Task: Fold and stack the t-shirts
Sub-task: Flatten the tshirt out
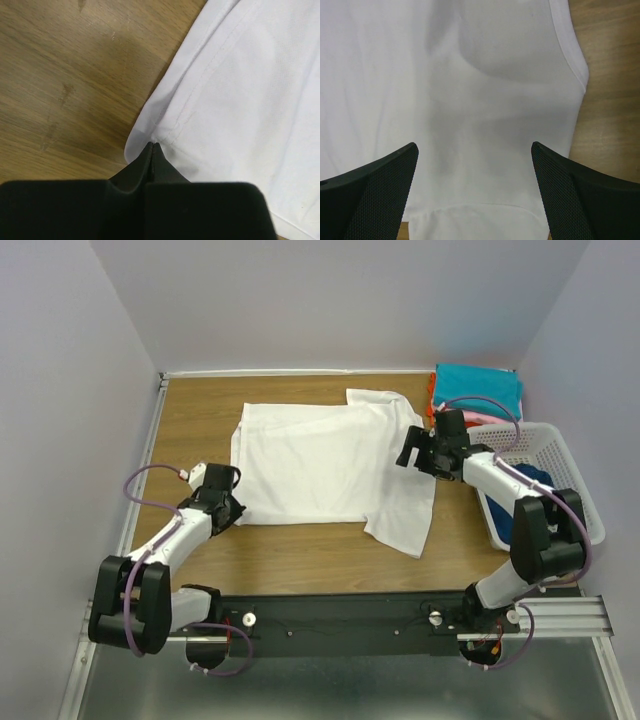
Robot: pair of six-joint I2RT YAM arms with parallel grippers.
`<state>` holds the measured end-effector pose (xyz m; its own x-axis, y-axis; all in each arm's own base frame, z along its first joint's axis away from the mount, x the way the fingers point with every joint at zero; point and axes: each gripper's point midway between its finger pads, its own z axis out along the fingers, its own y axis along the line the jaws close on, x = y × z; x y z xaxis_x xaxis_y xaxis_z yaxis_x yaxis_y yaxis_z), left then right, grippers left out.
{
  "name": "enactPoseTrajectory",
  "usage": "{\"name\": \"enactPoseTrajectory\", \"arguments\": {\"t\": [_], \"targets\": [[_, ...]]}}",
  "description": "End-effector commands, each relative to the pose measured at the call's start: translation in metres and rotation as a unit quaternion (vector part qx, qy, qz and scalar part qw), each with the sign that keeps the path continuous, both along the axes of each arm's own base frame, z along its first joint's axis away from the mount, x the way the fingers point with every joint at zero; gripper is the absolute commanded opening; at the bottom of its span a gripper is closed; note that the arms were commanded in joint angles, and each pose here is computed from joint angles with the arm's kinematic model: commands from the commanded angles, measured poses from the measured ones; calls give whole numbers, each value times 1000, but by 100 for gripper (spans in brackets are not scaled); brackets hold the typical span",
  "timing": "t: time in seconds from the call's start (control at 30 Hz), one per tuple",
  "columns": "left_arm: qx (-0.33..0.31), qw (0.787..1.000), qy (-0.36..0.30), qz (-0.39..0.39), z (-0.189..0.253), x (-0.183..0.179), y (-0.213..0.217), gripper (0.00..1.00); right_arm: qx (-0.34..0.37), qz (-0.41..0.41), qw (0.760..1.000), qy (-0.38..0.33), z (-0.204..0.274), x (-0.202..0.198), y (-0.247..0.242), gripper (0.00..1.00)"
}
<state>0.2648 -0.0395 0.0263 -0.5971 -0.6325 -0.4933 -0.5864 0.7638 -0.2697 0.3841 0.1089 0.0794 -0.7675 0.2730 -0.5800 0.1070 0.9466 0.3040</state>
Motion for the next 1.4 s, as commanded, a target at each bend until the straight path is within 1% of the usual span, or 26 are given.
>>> {"name": "enactPoseTrajectory", "arguments": {"t": [0.0,0.03,0.13,0.23,0.33,0.37,0.4,0.47,0.63,0.77,0.83,1.0,1.1,1.13,1.27,1.37], "targets": [[-8,999,-49,-21,24,13,-5,0,-1,-2,1000,-6,4,-19,3,100],[-10,998,-57,-26,27,14,-6,0,2,-1,1000,-9,9,-25,6,100],[-21,994,-91,-49,41,15,-13,0,-29,-5,1000,9,1,-49,7,100],[-31,987,-145,-63,66,17,-20,0,-58,-2,998,21,-3,-77,13,100],[-42,980,-180,-75,80,17,-25,0,-66,-6,997,32,-6,-101,11,100],[-44,978,-187,-79,83,17,-27,0,-65,-8,998,25,-1,-106,10,100],[-45,978,-189,-81,83,15,-27,0,-74,-10,996,43,-9,-118,4,100],[-48,974,-206,-82,91,15,-28,0,-76,-15,996,52,-12,-130,0,100],[-46,972,-217,-75,91,14,-25,0,-50,3,994,93,-30,-171,3,100],[-37,972,-224,-65,92,13,-20,0,-30,6,991,128,-42,-194,5,100],[-38,971,-225,-66,90,12,-20,0,-21,9,990,138,-45,-200,11,100],[-38,966,-247,-65,98,12,-19,0,-43,-9,989,143,-50,-198,8,99],[-37,965,-251,-70,100,12,-20,0,-49,-14,987,152,-54,-203,11,94],[-39,964,-253,-72,100,12,-21,0,-53,-28,986,155,-56,-205,8,92],[-47,962,-258,-82,100,12,-25,0,-61,-36,985,157,-57,-209,12,80],[-44,962,-258,-82,100,12,-24,0,-76,-45,982,166,-59,-214,11,79]]}}
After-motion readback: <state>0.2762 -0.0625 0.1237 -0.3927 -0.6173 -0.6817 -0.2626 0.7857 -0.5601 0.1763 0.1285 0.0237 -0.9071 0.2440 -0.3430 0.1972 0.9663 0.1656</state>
